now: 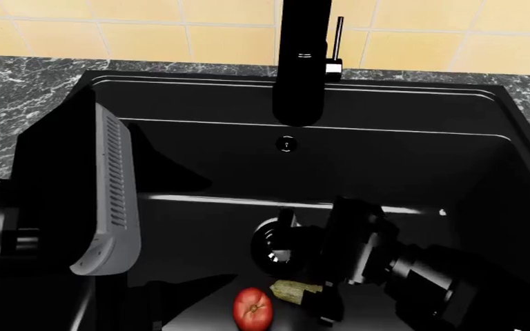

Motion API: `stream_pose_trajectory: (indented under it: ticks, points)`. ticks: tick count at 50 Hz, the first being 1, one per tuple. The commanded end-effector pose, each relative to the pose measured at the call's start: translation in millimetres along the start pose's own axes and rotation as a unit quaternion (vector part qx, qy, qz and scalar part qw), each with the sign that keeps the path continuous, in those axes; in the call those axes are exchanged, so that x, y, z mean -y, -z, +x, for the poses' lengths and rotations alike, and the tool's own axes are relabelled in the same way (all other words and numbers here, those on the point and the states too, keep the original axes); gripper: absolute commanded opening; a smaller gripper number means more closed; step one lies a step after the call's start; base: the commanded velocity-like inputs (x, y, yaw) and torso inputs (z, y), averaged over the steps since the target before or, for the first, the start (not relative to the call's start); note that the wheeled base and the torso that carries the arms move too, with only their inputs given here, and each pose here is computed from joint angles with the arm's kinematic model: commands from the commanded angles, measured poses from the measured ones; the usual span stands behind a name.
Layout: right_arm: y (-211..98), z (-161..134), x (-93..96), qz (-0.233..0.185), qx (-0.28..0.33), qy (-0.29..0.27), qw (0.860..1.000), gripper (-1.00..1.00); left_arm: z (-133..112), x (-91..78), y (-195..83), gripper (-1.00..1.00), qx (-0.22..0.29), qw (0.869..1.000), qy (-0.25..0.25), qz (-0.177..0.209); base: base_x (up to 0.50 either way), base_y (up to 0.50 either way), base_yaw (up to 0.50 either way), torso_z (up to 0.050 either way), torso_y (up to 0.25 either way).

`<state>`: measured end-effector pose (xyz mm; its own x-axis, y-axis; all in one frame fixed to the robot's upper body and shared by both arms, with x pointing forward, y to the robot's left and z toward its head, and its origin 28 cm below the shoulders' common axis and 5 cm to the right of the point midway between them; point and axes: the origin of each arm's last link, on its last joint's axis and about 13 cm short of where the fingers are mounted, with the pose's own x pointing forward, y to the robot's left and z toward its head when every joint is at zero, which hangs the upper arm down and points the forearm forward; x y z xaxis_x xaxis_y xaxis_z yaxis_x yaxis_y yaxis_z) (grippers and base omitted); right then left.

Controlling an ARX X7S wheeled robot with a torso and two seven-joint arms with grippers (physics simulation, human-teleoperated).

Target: Pick up the fruits and vegetables and place them in the sink. Turn on the sink faucet to wash them. Then turn the sink off and put them in the tray.

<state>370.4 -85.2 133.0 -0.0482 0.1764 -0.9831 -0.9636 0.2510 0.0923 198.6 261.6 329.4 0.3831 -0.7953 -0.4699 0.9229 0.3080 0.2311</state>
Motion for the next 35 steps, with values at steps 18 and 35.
stream_pose_trajectory:
  ticks: [18, 35]
  points:
    - [39.9, -39.9, -14.0, 0.065, 0.004, 0.029, 0.997, -1.00, 8.0, -6.3, 2.7, 1.00, -0.026, 0.999, 0.031, -0.005, 0.00, 0.00, 0.00, 0.000, 0.000]
    - [68.4, -95.2, -39.9, 0.089, 0.060, 0.103, 0.989, -1.00, 36.6, -35.7, -9.5, 1.00, -0.057, 0.995, 0.052, -0.057, 0.00, 0.00, 0.00, 0.000, 0.000]
